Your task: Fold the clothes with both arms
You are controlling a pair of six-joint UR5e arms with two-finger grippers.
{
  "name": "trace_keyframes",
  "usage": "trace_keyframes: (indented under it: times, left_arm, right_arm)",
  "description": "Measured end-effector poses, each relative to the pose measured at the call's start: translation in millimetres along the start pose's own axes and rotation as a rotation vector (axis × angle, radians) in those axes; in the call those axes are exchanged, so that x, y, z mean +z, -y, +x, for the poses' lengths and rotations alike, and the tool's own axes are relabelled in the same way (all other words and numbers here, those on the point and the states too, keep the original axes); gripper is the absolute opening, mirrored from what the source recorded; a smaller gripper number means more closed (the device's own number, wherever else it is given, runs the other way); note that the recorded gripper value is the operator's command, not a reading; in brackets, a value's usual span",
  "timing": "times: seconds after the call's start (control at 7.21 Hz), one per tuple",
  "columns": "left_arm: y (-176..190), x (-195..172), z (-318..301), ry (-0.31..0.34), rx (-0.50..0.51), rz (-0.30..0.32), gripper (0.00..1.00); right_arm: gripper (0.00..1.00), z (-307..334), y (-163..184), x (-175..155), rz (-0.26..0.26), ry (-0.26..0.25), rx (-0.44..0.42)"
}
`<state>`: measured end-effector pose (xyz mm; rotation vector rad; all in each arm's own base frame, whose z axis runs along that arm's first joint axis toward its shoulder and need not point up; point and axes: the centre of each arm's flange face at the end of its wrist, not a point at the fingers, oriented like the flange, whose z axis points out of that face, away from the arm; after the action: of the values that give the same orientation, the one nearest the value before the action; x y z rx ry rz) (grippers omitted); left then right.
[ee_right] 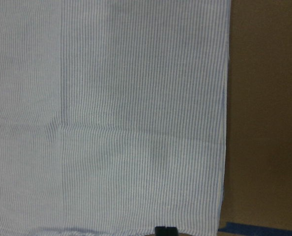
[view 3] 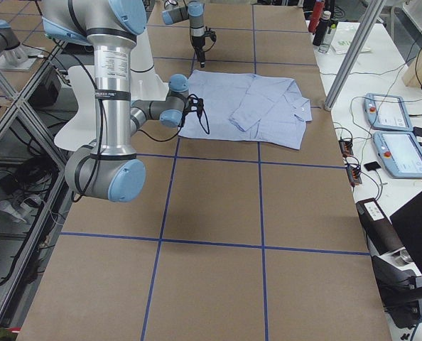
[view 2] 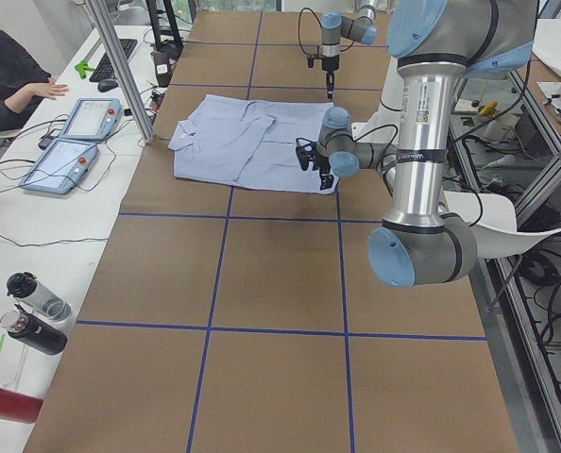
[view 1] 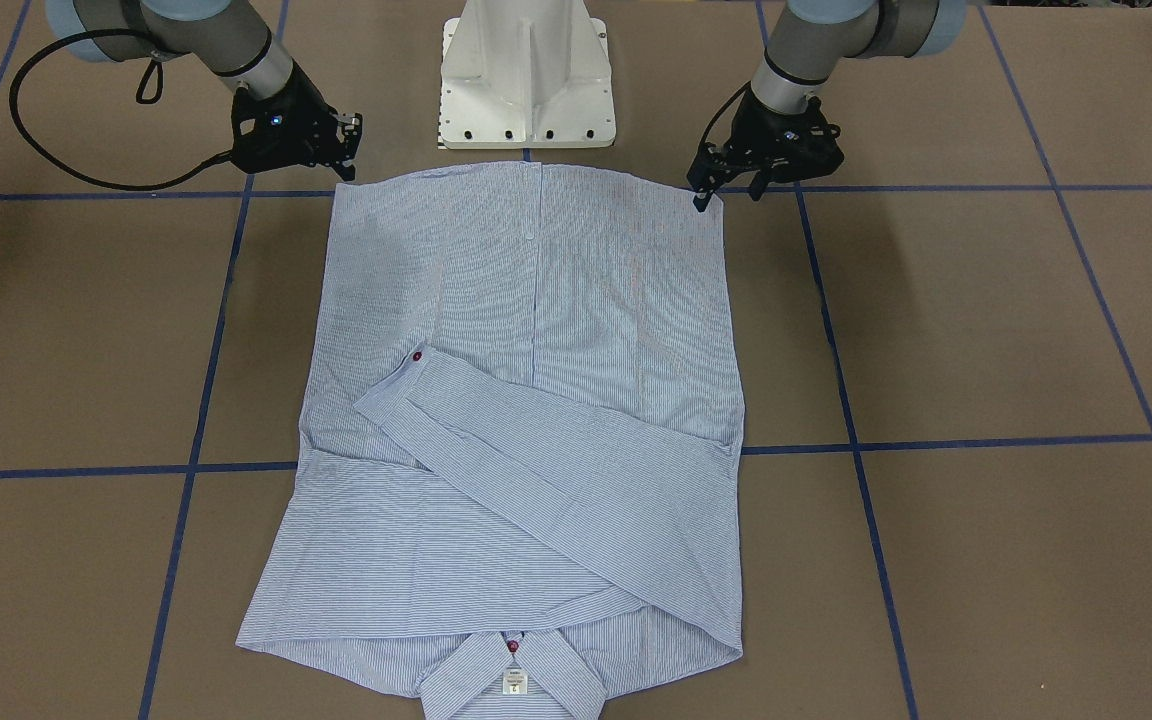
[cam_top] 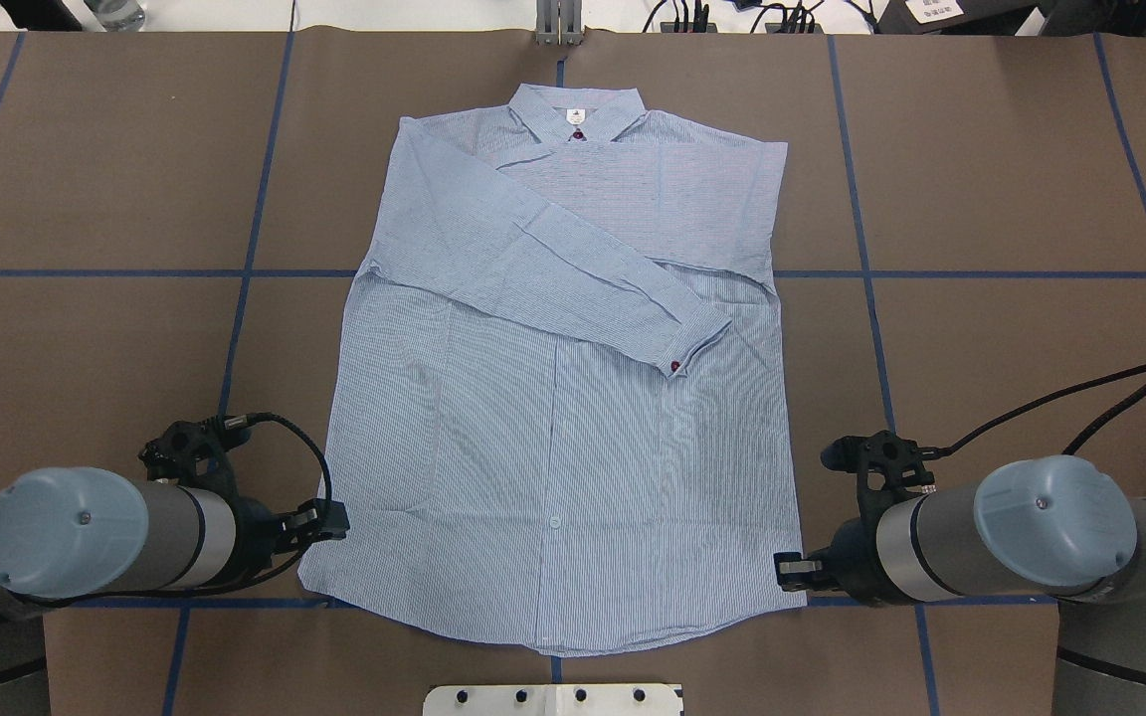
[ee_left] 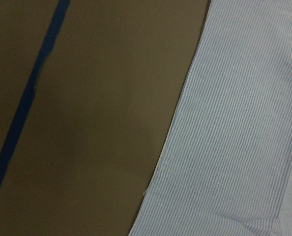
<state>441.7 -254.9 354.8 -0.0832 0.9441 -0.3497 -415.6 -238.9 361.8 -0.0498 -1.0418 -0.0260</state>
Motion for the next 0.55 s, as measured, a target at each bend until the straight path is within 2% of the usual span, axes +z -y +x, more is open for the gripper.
trace_keyframes:
  times: [0.55]
  left_arm:
    - [-12.2, 9.2, -0.7, 0.016, -0.005, -0.014, 0.79]
  right_arm:
    - [0.0, 4.1, 12.1, -9.4, -0.002, 0.007, 0.02]
